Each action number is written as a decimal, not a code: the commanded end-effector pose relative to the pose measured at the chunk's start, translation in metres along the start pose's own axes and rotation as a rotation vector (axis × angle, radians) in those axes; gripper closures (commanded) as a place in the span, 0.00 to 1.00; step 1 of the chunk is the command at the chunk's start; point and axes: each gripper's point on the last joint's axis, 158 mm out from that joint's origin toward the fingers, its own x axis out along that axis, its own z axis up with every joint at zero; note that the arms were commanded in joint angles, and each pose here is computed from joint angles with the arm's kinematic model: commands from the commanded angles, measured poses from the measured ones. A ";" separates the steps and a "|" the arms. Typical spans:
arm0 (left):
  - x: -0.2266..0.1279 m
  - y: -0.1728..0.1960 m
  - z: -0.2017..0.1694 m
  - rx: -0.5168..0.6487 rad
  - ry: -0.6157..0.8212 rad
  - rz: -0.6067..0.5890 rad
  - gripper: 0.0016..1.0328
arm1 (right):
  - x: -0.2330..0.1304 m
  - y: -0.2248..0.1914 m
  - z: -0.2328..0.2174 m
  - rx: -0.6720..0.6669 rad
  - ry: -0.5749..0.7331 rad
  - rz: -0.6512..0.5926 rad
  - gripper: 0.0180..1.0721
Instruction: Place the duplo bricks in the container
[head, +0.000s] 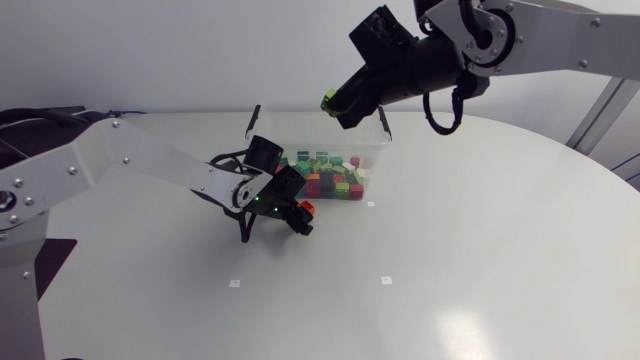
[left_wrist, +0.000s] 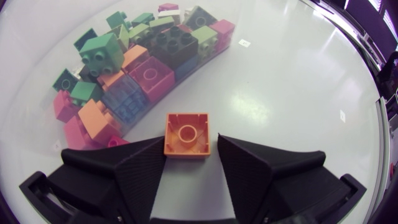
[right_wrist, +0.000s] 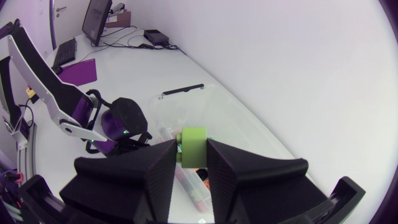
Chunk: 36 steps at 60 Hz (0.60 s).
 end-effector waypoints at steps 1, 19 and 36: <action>0.003 -0.004 -0.031 -0.030 0.063 -0.014 0.62 | 0.007 -0.011 0.001 0.036 0.000 -0.004 0.79; -0.036 -0.015 -0.028 -0.014 -0.038 -0.026 0.63 | 0.021 -0.032 0.000 0.059 -0.025 -0.032 0.79; -0.098 -0.028 0.005 0.001 -0.228 -0.043 0.63 | 0.041 -0.038 -0.008 0.071 -0.015 -0.034 0.79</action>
